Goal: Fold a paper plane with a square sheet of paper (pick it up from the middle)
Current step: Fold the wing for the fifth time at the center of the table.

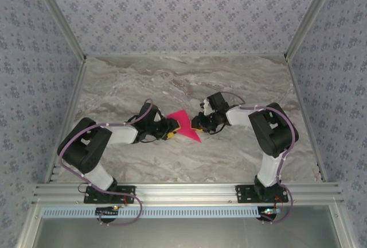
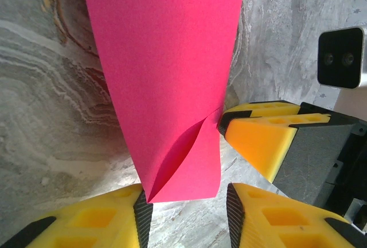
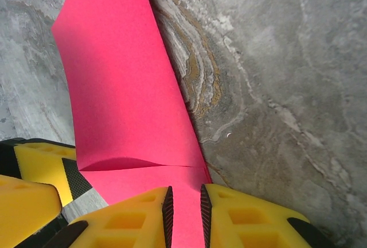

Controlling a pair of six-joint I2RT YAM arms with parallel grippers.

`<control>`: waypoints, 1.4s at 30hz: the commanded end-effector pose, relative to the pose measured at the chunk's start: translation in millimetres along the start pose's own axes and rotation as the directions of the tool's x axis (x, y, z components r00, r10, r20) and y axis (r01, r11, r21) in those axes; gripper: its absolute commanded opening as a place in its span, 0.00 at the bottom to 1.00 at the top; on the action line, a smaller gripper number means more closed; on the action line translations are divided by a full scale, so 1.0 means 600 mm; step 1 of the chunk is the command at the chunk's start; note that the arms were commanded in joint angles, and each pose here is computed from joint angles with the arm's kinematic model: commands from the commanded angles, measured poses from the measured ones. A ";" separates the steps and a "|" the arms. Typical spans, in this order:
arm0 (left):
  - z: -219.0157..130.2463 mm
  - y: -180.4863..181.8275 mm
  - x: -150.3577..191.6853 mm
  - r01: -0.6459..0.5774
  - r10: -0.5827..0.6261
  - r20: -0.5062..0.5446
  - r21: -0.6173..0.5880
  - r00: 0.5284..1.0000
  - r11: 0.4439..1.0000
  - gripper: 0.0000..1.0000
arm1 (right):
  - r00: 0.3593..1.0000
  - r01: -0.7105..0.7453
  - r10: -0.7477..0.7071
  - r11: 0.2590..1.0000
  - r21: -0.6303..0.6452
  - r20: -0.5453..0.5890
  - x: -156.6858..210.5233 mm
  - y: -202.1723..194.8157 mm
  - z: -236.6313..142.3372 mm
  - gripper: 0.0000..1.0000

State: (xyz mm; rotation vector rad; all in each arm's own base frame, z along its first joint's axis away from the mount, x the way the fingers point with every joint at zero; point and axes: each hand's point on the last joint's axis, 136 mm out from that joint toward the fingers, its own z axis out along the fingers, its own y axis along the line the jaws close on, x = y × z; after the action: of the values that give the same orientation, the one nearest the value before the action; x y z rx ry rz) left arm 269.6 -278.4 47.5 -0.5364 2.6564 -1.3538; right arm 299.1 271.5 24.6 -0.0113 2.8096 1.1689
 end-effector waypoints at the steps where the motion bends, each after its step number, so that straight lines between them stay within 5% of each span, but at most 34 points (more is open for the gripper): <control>1: 0.006 -0.031 -0.009 -0.037 0.037 0.001 0.042 0.999 0.998 0.39 | 0.999 -0.022 0.022 1.000 -0.004 -0.028 0.012 -0.011 0.004 0.24; 10: 0.018 -0.034 -0.009 -0.038 0.039 -0.019 0.048 0.999 0.998 0.23 | 0.992 0.124 -0.123 0.992 -0.036 0.017 0.004 0.028 -0.011 0.27; 17: 0.017 -0.036 -0.004 -0.039 0.040 -0.024 0.029 0.999 0.999 0.10 | 0.924 0.317 -0.336 0.941 0.121 0.184 -0.018 0.048 -0.067 0.53; 22: 0.015 -0.032 -0.003 -0.030 0.030 -0.020 0.006 0.999 1.000 0.09 | 0.763 0.503 -0.608 0.772 0.388 0.221 -0.008 0.050 -0.091 0.65; 26: 0.013 -0.034 -0.004 -0.032 0.032 -0.017 -0.004 0.999 0.999 0.09 | 0.617 0.641 -0.767 0.621 0.451 0.178 0.016 0.057 -0.074 0.67; 30: 0.011 -0.034 -0.005 -0.028 0.028 -0.015 -0.010 0.999 1.000 0.09 | 0.399 0.747 -0.896 0.440 0.498 0.193 0.039 0.078 -0.059 0.67; 36: 0.009 -0.040 -0.005 -0.026 0.026 -0.015 -0.004 1.000 1.000 0.09 | 0.248 0.785 -0.962 0.267 0.559 0.112 0.044 0.081 -0.029 0.66; 42: 0.006 -0.044 -0.005 -0.025 0.025 -0.013 -0.001 1.000 1.000 0.08 | 0.172 0.786 -0.982 0.188 0.589 0.082 0.040 0.081 -0.003 0.62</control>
State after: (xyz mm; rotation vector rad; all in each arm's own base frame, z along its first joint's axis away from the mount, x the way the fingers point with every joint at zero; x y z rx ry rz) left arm 274.8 -288.1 46.2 -0.5397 2.7057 -1.3286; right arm 259.2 299.5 46.0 -1.1232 1.9245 0.2188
